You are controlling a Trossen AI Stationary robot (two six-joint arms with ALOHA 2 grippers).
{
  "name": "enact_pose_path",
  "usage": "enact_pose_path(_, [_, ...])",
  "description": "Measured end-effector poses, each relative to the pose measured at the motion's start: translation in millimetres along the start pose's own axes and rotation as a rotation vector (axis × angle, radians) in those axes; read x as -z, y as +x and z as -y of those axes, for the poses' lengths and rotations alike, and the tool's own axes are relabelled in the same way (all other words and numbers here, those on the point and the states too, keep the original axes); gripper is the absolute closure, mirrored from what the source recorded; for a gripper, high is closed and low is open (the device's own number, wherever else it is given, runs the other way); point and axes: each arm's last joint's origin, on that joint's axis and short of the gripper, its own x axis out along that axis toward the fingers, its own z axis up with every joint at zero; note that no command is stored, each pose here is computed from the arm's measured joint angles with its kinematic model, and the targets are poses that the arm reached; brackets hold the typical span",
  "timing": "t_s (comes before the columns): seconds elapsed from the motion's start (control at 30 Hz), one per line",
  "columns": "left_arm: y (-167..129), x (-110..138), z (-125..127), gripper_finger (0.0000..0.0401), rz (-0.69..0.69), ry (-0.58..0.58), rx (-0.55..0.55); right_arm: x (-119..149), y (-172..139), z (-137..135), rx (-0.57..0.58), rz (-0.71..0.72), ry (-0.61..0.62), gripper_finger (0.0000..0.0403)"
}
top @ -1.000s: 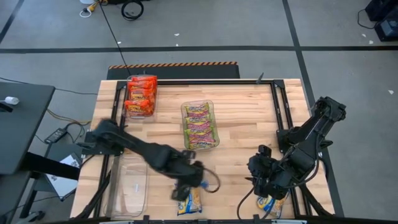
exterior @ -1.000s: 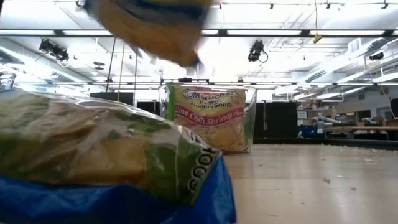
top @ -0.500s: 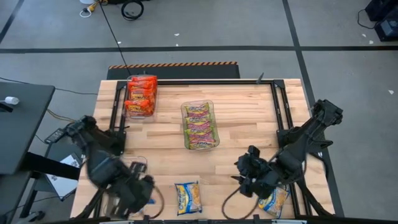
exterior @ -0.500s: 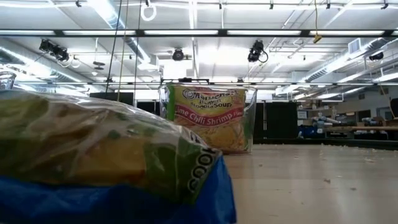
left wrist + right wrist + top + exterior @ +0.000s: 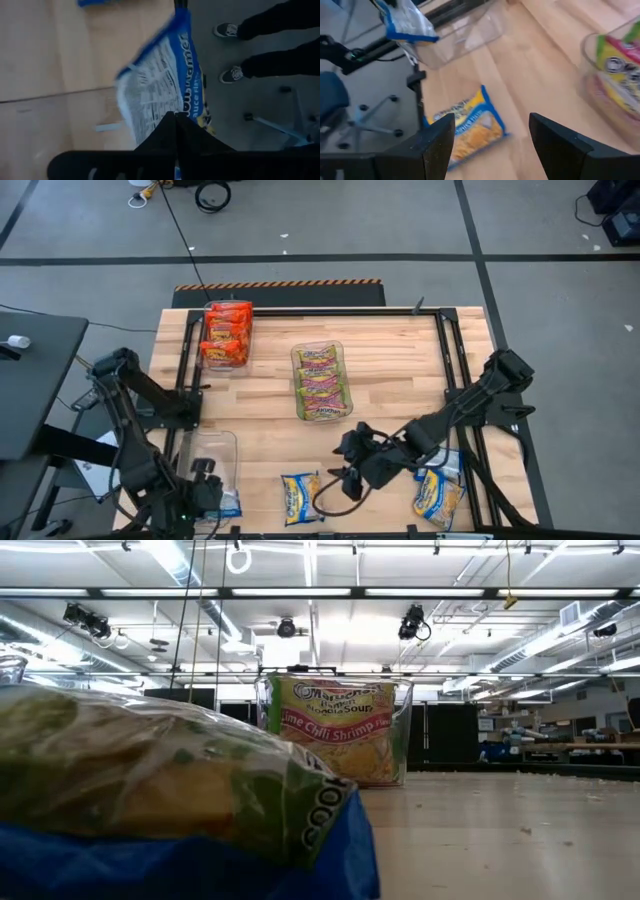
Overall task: Sort Maruchan noodles
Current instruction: Put the top left blue noodle pack into the bottom transparent bin
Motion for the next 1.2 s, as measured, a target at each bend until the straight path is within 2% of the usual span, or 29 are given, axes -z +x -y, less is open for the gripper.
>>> enact_pose_path(0.17, [36,26,1,0.0401,0.018,-0.009,0.032,-4,10,-3,-0.055,0.012,0.062,0.0142])
enact_pose_path(0.33, [52,47,4,0.0401,0.003,0.003,0.074,-5,10,-5,-0.072,0.026,0.103,0.0142])
enact_pose_path(0.57, [43,50,13,0.0401,-0.013,0.039,0.140,-10,12,-1,-0.054,0.054,0.160,0.0142])
enact_pose_path(0.73, [44,52,12,0.0401,-0.012,0.082,0.140,-18,16,7,-0.022,0.079,0.176,0.0142])
enact_pose_path(0.9, [49,54,10,0.0401,-0.013,0.056,0.147,-25,20,13,-0.007,0.096,0.158,0.0142])
enact_pose_path(1.07, [31,62,-2,0.0401,-0.015,0.038,0.195,-36,23,9,-0.061,0.186,0.095,0.0142])
enact_pose_path(1.2, [16,64,-22,0.0401,0.059,0.001,0.215,-42,30,0,-0.102,0.293,0.052,0.0145])
